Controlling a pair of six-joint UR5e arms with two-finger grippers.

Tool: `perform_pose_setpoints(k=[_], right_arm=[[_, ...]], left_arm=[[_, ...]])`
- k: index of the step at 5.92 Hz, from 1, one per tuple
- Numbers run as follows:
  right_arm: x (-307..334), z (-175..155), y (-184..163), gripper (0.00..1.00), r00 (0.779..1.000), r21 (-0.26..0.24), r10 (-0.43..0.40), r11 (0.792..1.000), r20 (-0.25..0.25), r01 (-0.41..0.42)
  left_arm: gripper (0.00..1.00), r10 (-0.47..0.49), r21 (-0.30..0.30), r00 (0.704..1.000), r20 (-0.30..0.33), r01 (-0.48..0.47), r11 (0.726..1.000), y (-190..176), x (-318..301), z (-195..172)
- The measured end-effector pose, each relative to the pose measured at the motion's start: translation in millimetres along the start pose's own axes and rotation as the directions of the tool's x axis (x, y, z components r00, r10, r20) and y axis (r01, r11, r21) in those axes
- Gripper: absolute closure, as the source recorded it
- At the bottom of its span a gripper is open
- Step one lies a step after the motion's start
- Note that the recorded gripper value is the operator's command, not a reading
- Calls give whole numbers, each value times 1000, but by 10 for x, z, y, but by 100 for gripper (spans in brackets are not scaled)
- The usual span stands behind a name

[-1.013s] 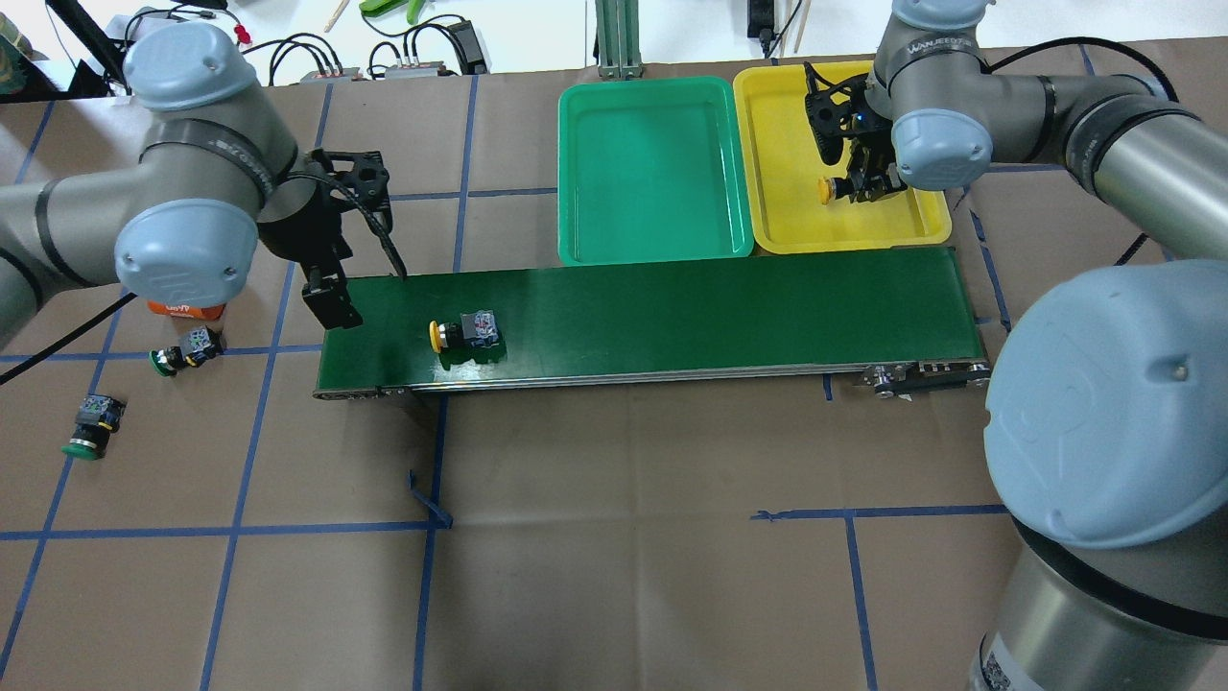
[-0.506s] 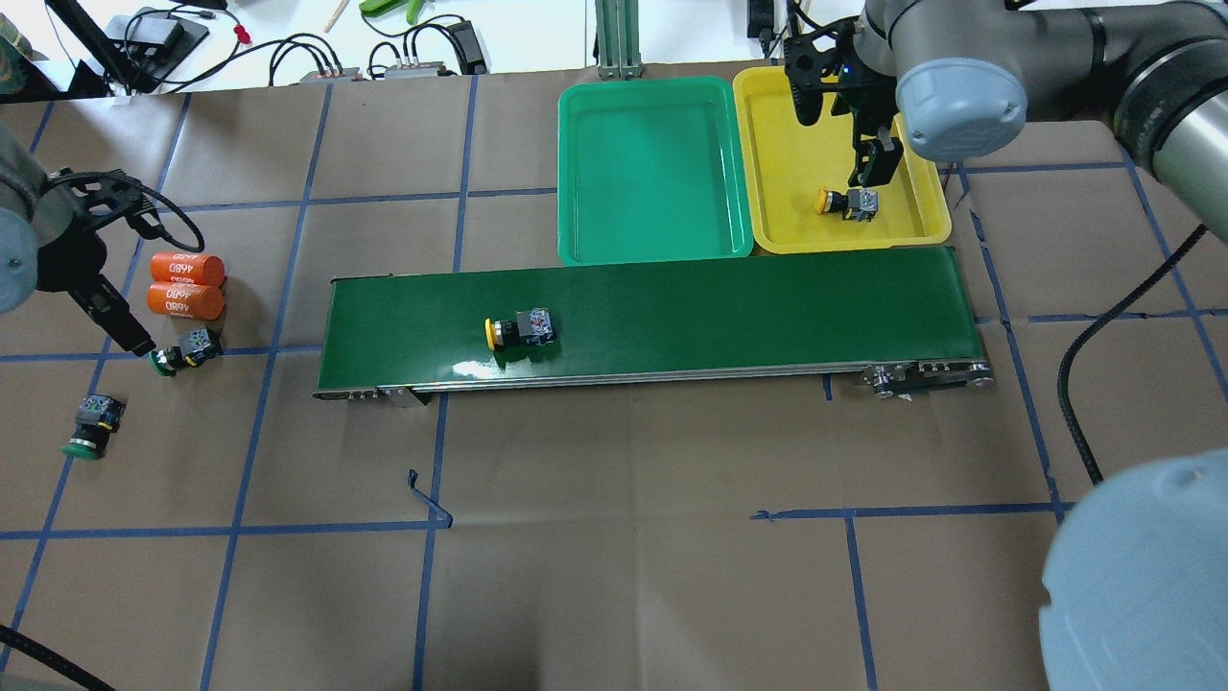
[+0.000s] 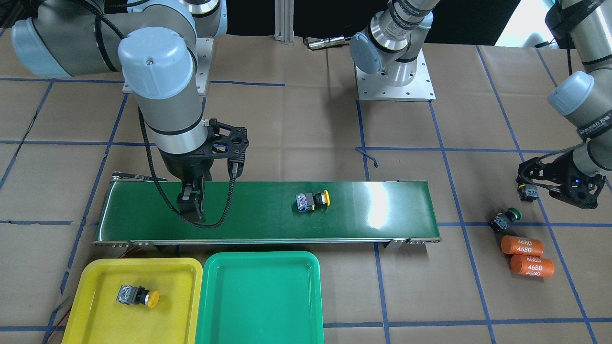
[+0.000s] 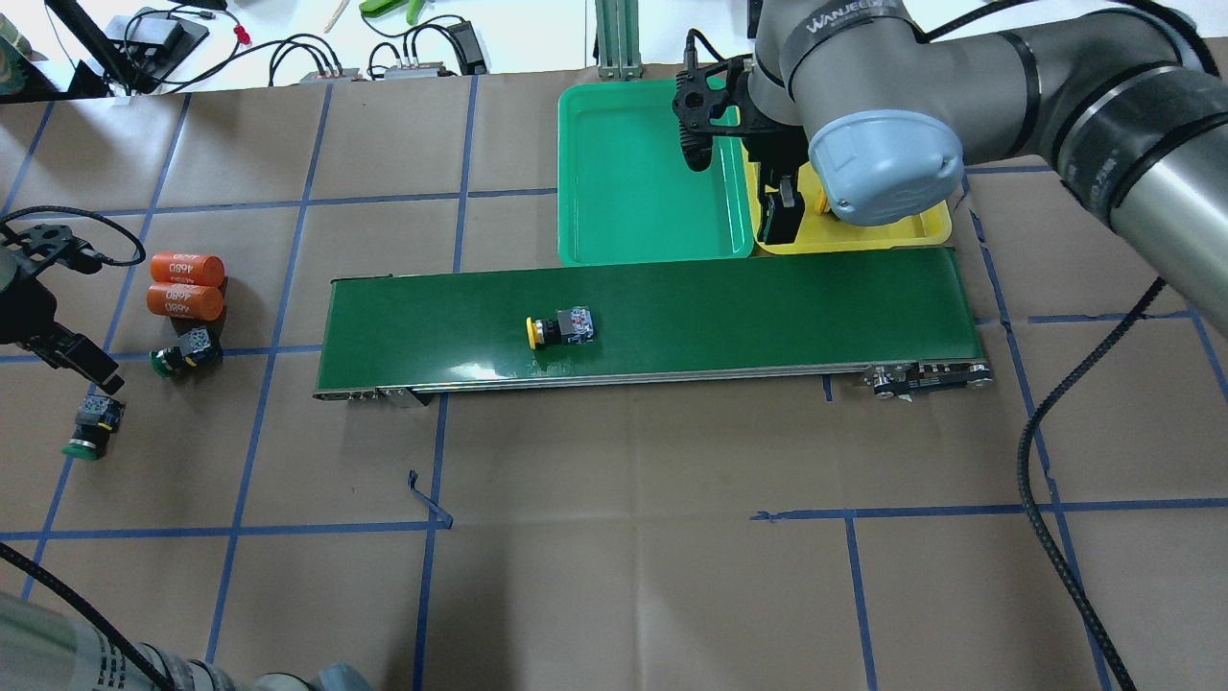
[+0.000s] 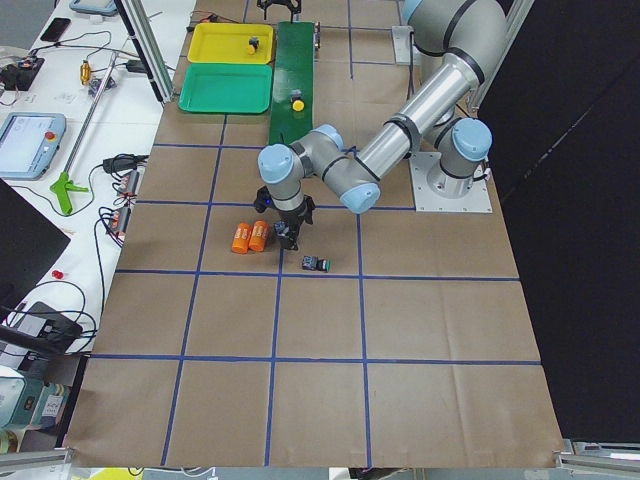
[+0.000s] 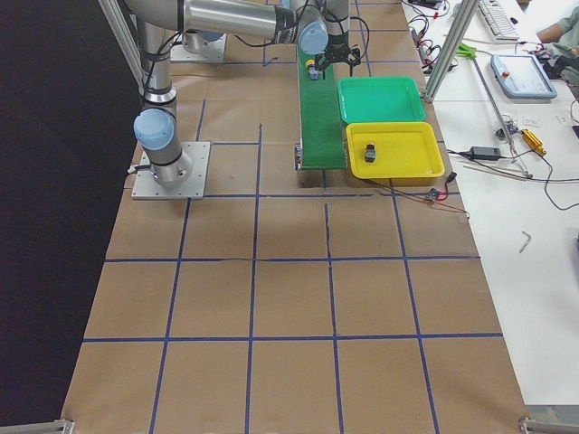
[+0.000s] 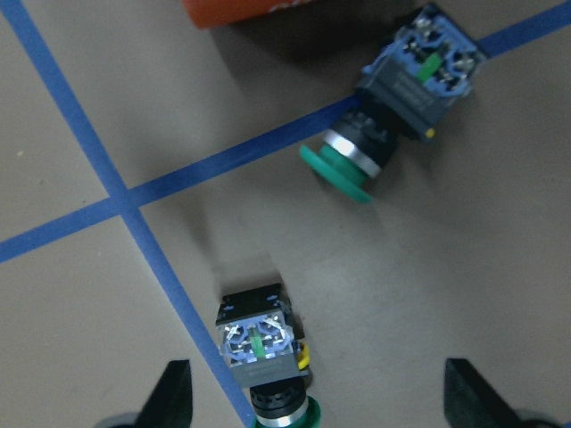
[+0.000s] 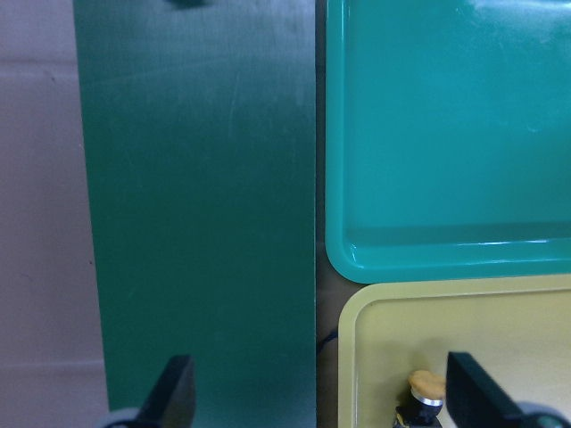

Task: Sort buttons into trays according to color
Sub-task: 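Reach left gripper to the buttons while right gripper returns to belt, then grasp yellow button on belt with right while left carries green button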

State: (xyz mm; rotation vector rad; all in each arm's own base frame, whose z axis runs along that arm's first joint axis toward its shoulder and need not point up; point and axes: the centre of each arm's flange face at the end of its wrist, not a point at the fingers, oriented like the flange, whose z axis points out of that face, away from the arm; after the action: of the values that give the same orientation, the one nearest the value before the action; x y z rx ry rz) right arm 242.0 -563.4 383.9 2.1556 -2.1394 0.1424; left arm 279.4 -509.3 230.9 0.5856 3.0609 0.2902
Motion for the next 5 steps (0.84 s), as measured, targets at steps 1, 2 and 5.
perform_pose_setpoints(k=[1,2,5], right_arm=[[-70,103,-201,0,1000,6,19,1000,17,-19],[-125,292,-476,0,999,21,26,999,31,-27],[-188,943,-989,0,997,79,-2,997,78,-4]], left_arm=[[3,-41,2,999,-4,41,999,87,-141,248],[37,-64,4,998,-4,64,998,126,-238,453],[100,-58,-2,998,-31,58,998,253,-297,653]])
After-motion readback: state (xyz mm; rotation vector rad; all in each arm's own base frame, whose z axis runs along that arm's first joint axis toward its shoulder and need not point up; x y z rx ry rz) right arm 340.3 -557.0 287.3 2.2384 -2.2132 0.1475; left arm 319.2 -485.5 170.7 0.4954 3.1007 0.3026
